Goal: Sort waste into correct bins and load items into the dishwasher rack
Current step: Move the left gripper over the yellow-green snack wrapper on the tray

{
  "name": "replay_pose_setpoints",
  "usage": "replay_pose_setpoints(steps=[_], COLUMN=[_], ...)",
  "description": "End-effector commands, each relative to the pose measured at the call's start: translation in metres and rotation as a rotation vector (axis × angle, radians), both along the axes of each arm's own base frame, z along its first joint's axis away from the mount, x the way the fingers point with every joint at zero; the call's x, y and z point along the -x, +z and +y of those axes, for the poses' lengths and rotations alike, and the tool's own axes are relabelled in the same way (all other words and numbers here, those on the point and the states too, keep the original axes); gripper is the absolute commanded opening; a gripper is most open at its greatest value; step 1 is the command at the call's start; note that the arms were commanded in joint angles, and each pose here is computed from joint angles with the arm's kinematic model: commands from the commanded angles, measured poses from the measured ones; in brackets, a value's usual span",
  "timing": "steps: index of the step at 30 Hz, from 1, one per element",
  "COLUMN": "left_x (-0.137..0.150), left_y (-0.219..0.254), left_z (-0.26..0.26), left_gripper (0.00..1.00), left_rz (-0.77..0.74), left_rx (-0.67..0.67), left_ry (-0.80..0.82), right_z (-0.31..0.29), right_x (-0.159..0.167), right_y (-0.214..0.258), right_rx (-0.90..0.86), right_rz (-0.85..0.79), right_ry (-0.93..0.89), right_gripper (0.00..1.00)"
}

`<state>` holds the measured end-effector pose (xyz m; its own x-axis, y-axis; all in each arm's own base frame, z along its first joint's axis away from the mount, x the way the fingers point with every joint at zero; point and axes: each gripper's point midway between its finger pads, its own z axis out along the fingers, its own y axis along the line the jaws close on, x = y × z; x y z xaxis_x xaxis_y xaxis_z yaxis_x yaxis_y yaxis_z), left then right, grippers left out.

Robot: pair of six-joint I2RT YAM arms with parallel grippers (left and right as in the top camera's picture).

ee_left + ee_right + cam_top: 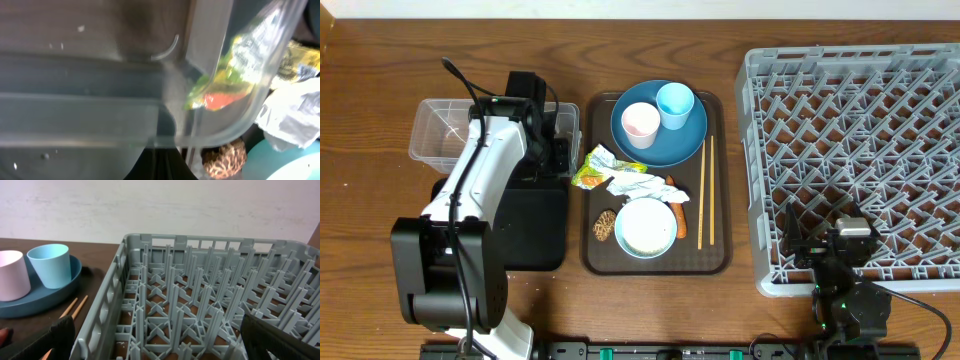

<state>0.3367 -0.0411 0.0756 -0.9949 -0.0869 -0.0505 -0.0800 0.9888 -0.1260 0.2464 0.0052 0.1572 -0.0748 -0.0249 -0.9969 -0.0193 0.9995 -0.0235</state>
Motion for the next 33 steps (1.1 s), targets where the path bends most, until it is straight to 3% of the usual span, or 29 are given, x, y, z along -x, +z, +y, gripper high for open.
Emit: replay_pose_setpoints(steps=[1,13,23,25,26,28,29,32,33], left_x=[0.01,0.031,0.015,0.011,0.011,0.011,0.01,0.008,0.007], left_y=[0.003,0.052,0.058,0.06,0.06,0.061,0.061,0.062,0.062], left_z=[0.0,-0.019,-0.079,-0.087,-0.089,-0.092,-0.094,-0.094,-0.095], left_gripper=[0.06,0.07,0.47,0.69,0.75,0.79,0.94,0.98,0.93], left_rz=[0.034,-0.055,-0.166,-0.192,-0.196,-0.201,-0.203,-0.214,-0.219], left_rx=[0.0,0.013,0.058,0.068,0.069,0.071,0.073,0.075,0.077], left_ry=[0.027,-0.006,-0.079,-0.098,-0.105,-0.112,-0.115,-0.115,-0.115], right_z=[-0.001,-0.001,-0.001,-0.001,-0.001,-0.001,-0.001,-0.001,-0.001], right_x=[0.0,0.0,0.0,0.0,0.0,0.0,0.0,0.0,0.0], right_y=[-0.001,-0.001,-0.001,-0.001,-0.001,-0.001,-0.001,-0.001,-0.001], right_rx=[0.008,0.008,0.008,0.008,0.008,0.008,0.008,0.008,0.008], right_rz=[0.002,0.002,0.002,0.002,0.002,0.002,0.003,0.002,0.002], right_ry=[-0.002,-0.002,-0.002,-0.002,-0.002,-0.002,-0.002,-0.002,-0.002], right_gripper=[0.99,0.99,0.99,0.99,0.99,0.99,0.99,0.99,0.99])
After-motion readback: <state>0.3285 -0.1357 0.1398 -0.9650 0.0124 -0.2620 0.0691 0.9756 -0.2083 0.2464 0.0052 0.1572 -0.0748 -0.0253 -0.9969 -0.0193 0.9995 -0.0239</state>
